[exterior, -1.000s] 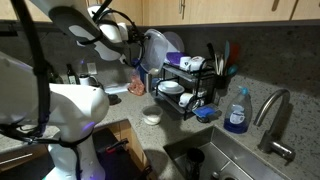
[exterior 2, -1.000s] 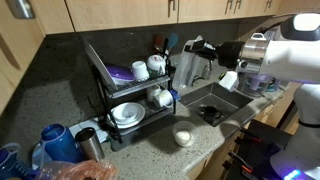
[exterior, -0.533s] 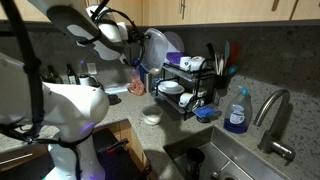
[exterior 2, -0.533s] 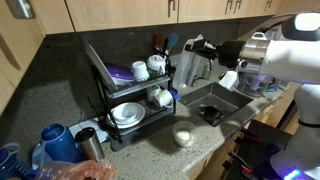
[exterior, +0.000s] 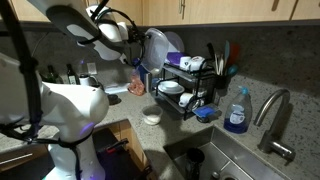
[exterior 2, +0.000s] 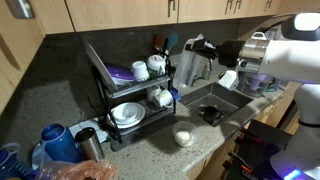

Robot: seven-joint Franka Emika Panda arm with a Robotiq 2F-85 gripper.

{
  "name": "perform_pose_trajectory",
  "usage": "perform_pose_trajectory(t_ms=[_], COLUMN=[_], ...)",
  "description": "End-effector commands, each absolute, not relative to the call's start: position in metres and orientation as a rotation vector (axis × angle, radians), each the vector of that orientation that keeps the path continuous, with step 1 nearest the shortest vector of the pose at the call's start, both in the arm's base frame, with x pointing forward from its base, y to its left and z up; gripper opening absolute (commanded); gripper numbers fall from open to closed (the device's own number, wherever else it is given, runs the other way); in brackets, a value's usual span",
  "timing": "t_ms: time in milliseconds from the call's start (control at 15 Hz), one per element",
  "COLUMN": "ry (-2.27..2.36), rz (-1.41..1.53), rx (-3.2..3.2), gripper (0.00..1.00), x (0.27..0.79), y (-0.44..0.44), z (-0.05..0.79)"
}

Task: Pour the contents from the left bowl to the right bowl

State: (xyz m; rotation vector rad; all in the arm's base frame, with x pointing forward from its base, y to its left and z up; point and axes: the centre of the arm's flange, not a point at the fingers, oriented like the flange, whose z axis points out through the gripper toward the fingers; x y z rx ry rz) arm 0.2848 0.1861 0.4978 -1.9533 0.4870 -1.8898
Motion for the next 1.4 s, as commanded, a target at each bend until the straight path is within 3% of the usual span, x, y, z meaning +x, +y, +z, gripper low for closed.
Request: perform_pose_trajectory(t_ms=[0, 1333], ry=[0.491, 0.433], rz=[-1.915, -1.98], rx=[-1.925, -1.894], gripper=[0.01, 0.01], x=[0.2344, 0.23], y=[0.1577, 0.1619], z=[0.4501, 0.4544])
